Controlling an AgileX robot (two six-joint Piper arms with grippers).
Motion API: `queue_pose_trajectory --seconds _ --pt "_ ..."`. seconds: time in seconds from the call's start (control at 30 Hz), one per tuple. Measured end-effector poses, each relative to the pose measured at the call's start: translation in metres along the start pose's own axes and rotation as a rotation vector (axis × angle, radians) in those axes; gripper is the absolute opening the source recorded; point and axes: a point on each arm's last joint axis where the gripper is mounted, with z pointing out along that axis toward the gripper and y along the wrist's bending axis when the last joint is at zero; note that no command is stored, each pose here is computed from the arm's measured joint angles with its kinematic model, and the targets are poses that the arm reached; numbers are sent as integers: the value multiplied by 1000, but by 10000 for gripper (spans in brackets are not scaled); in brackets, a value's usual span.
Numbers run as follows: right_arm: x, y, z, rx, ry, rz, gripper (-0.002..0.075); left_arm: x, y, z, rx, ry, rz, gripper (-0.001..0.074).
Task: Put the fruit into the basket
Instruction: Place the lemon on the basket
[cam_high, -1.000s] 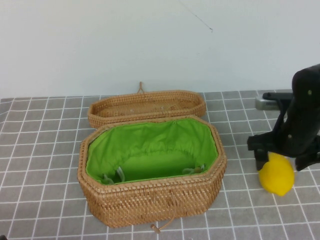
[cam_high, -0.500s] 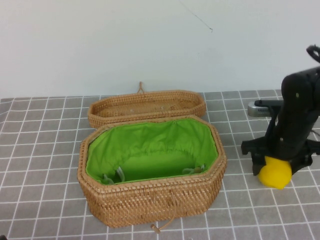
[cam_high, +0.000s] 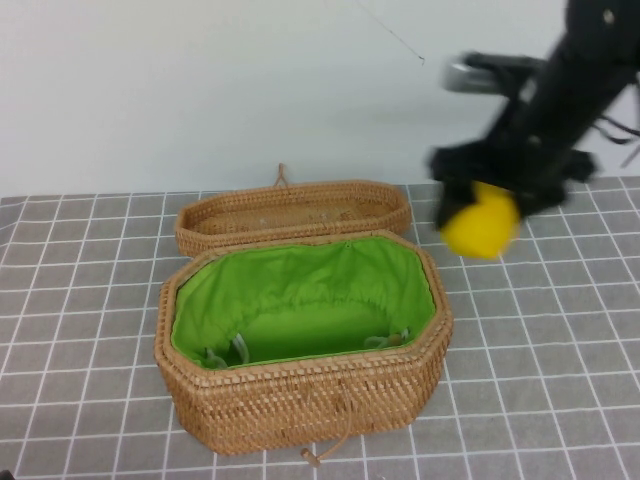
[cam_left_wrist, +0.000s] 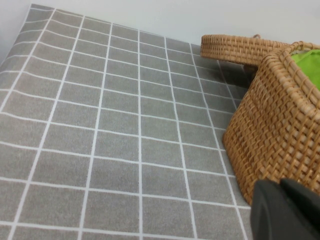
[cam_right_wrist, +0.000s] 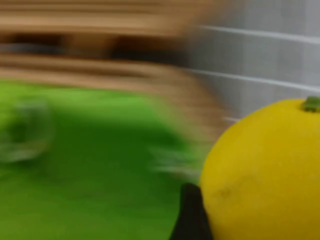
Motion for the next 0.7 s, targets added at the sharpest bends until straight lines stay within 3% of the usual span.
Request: queue_pose_trajectory --seconds 0.13,0.3,0.43,0.7 --pt "6 44 3 -104 -13 -58 309 0 0 0 0 0 0 1" --pt "22 80 24 -49 30 -199 310 0 0 0 0 0 0 0" --pt "27 89 43 -17 64 -243 365 0 0 0 0 0 0 0" --pt "29 85 76 15 134 -210 530 0 0 0 -1 0 2 1"
